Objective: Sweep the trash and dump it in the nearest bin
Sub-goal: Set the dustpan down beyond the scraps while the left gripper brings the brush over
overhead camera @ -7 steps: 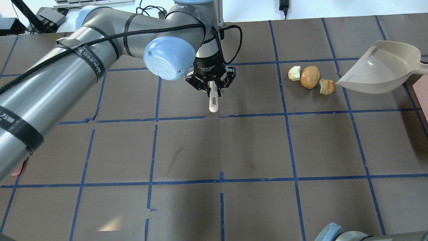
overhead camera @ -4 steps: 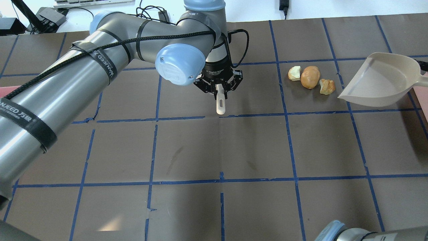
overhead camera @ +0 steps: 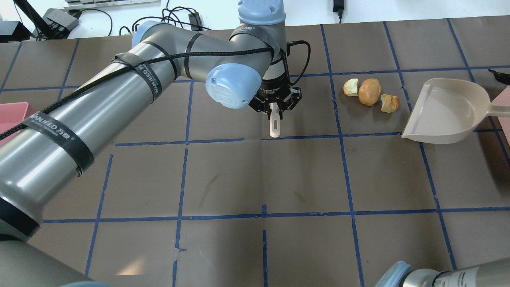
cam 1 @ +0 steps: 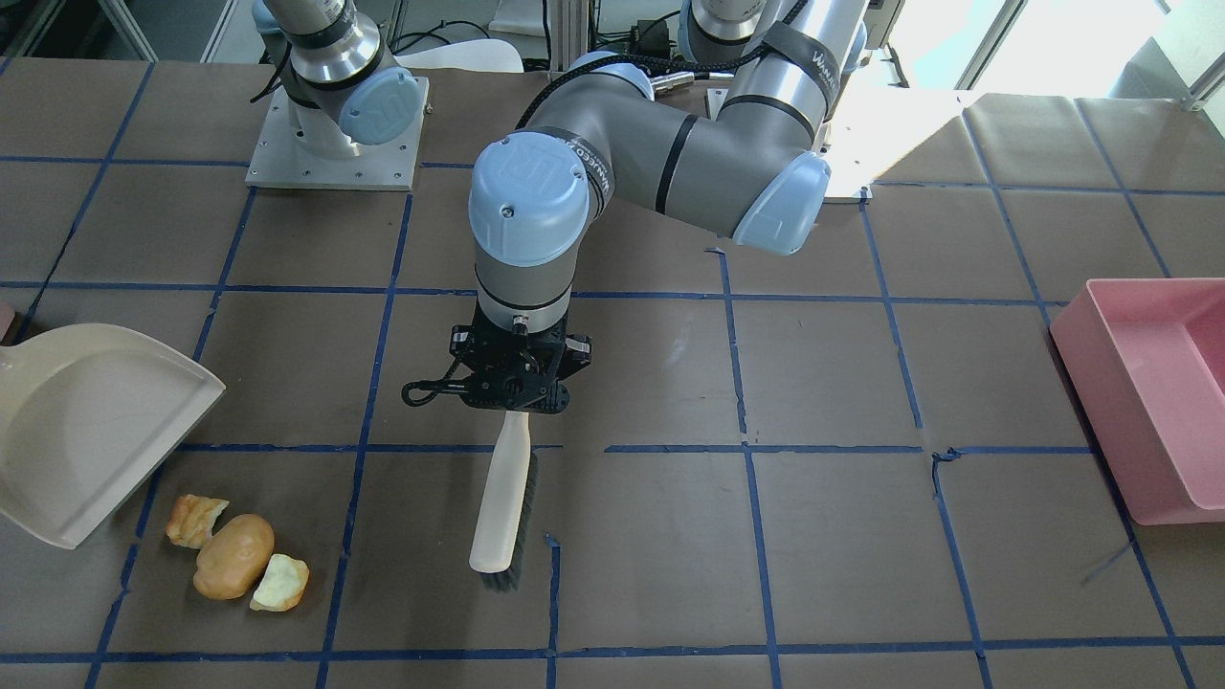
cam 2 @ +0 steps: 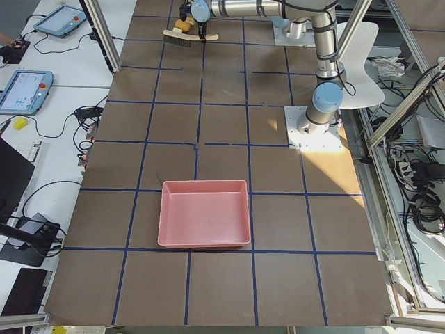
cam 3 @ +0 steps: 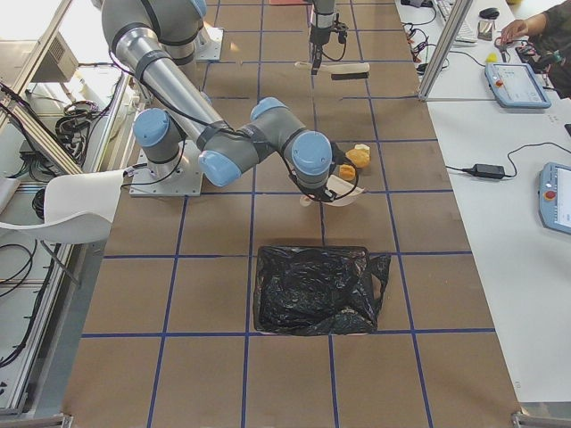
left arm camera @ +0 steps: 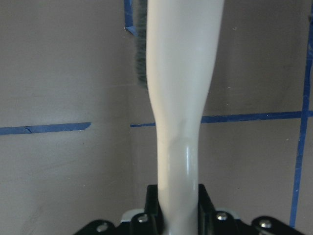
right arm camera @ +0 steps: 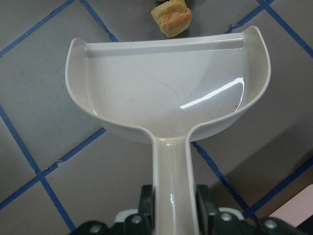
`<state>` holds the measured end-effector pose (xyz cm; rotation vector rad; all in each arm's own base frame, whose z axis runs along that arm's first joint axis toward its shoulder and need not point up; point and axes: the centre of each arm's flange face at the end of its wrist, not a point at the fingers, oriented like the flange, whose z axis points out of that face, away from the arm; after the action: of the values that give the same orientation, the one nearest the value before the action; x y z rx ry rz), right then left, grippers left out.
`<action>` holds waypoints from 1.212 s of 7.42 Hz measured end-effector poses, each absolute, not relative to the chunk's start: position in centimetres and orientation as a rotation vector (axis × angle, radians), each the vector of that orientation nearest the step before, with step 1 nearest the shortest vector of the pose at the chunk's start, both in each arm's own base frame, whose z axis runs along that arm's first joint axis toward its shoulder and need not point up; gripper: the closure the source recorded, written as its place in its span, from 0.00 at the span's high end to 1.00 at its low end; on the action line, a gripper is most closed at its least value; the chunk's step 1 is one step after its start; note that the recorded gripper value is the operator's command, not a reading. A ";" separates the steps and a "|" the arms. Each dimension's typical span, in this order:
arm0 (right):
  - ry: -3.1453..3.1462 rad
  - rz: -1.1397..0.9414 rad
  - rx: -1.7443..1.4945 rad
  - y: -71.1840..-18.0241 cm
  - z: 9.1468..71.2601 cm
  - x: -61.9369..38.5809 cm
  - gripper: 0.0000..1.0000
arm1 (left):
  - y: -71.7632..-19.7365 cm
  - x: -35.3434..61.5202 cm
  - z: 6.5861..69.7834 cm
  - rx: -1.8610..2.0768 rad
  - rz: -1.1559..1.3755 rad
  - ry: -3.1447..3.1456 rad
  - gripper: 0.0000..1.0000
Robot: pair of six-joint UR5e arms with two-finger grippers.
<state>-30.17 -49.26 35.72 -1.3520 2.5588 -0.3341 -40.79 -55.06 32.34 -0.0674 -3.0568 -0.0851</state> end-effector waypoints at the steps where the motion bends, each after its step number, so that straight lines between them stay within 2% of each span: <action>1: 2.539 -0.335 -1.374 -49.5 35.0 -30.5 0.24 | -54.8 -41.7 31.5 -0.088 -0.086 -3.058 0.00; 3: 2.511 -0.341 -1.422 -49.8 34.3 -30.7 0.21 | -54.6 -43.3 30.1 -0.123 -0.066 -3.056 0.00; 9: 2.525 -0.357 -1.444 -50.5 32.6 -32.2 0.21 | -54.6 -46.9 27.4 -0.180 -0.028 -3.090 0.00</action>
<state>-32.22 -50.53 32.55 -1.4444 2.5246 -0.3574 -46.95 -54.63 27.41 -0.1796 -3.0901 -0.0279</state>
